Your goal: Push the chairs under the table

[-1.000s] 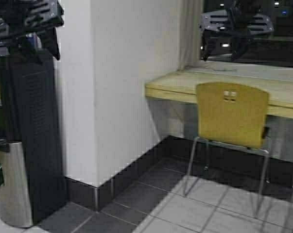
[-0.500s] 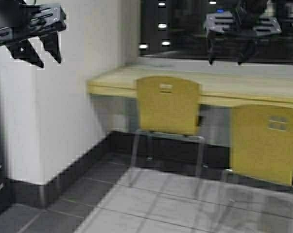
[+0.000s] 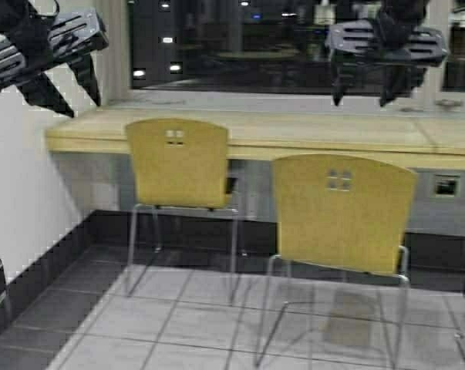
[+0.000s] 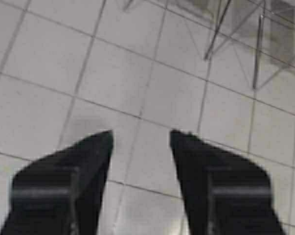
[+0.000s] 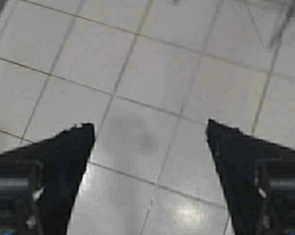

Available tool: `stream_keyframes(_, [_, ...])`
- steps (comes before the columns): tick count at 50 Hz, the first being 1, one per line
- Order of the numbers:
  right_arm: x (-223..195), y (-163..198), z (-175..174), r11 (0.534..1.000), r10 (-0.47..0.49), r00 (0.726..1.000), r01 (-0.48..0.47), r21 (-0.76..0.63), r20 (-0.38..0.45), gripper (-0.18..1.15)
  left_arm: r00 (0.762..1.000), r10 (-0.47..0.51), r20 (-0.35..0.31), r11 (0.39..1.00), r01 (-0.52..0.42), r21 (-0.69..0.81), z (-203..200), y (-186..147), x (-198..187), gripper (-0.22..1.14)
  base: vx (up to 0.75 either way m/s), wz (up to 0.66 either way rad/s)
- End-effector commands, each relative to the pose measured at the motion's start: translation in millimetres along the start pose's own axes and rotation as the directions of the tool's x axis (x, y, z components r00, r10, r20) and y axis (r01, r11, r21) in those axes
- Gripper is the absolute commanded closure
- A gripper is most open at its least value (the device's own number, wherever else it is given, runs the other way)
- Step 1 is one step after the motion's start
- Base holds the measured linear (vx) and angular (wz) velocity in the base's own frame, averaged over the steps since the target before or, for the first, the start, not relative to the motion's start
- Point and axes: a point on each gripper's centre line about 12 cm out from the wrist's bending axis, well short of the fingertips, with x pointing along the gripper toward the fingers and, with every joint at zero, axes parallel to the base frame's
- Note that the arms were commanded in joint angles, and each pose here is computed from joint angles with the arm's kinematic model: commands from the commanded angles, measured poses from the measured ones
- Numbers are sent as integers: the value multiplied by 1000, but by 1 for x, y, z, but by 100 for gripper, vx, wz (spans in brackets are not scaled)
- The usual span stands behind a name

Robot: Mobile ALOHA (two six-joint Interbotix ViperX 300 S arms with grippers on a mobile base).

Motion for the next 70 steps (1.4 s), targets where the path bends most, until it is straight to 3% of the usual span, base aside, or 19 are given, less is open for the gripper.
stream_keyframes(1, [-10, 6, 17, 1000, 25, 998, -26, 13, 64, -3, 999, -12, 42, 1000, 13, -15, 7, -3, -3, 13, -2, -25])
stream_keyframes(7, [-9, 7, 15, 997, 40, 997, -45, 66, 71, -3, 998, -13, 68, 996, 19, -89, 9, -2, -2, 13, -2, -24])
stream_keyframes(15, [-1, 11, 7, 966, 81, 990, -105, 234, 112, -3, 992, -1, 129, 975, 30, -220, 15, 0, 2, 13, -1, -19])
stream_keyframes(25, [7, 10, -8, 833, 87, 970, -195, 518, 225, -3, 995, 17, 102, 934, 20, -356, 8, 0, 16, 13, 0, -15])
stream_keyframes(32, [18, 16, -17, 751, 85, 972, -206, 627, 218, -3, 997, 21, 71, 898, 12, -440, -4, -7, 31, 13, 2, -15])
stream_keyframes(40, [32, 21, -19, 683, 74, 977, -195, 704, 199, -3, 998, 18, 55, 875, 11, -483, -9, -19, 50, 13, 4, -19])
stream_keyframes(51, [35, 36, -13, 639, 87, 969, -232, 733, 231, -3, 999, 30, 32, 832, -8, -555, -7, -26, 72, 13, 10, -14])
stream_keyframes(63, [37, 40, -11, 505, 59, 973, -222, 834, 224, -3, 999, 26, 35, 776, 2, -631, -2, -33, 84, 13, 17, -7])
stream_keyframes(70, [40, 44, 1, 481, 62, 970, -237, 844, 237, -3, 999, 24, 45, 751, 12, -660, 5, -37, 93, 13, 22, -3])
